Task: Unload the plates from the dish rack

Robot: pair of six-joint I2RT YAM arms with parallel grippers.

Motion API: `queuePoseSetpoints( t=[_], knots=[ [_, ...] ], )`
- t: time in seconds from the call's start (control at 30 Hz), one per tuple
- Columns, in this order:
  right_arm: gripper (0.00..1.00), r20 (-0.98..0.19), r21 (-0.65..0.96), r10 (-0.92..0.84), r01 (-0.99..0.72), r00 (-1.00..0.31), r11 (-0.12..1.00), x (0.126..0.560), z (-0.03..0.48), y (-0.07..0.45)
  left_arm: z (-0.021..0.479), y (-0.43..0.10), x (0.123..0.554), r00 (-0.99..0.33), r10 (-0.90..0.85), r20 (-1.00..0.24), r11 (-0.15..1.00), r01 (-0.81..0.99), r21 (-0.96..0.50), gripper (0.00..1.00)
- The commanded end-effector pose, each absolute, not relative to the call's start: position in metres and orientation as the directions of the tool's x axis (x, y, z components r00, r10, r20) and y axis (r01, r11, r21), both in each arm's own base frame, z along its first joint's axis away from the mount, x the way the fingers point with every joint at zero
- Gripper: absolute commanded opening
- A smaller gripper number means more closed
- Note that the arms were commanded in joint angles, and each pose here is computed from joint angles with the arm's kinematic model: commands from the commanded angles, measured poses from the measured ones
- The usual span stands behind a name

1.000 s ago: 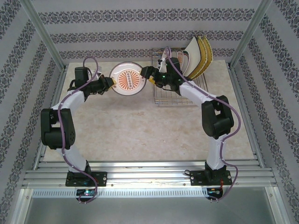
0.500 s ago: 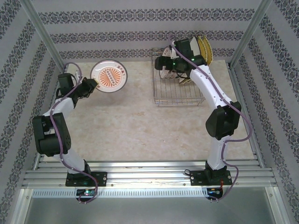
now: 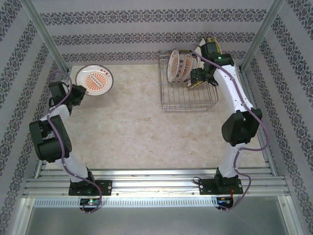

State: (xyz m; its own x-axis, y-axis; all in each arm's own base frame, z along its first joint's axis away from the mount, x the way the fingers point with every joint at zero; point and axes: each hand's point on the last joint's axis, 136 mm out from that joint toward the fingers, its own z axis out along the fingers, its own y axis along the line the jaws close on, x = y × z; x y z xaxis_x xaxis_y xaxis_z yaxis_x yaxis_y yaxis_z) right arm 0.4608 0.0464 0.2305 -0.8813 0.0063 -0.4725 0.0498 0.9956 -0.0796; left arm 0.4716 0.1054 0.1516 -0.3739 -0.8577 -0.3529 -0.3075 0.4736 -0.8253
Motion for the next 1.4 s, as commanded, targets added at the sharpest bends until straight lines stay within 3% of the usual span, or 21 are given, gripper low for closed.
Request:
queuePoseSetpoints(
  t=[0.0,0.87,1.37],
  knots=[
    [0.98,-0.456,-0.112,-0.016,0.039,-0.890,0.993,0.445,0.238,0.037,0.155,0.122,0.482,-0.302,-0.878,-0.371,0.455,-0.292,-0.841,0.00],
    [0.98,-0.428,-0.101,-0.041,0.003,-0.903,0.995,0.446,0.227,0.050,0.069,0.181,0.502,-0.208,-0.906,-0.369,0.422,-0.533,-0.734,0.00],
    [0.98,-0.427,-0.090,-0.050,-0.013,-0.903,0.996,0.446,0.225,0.057,0.038,0.192,0.506,-0.244,-0.898,-0.367,0.436,-0.613,-0.658,0.01]
  ],
)
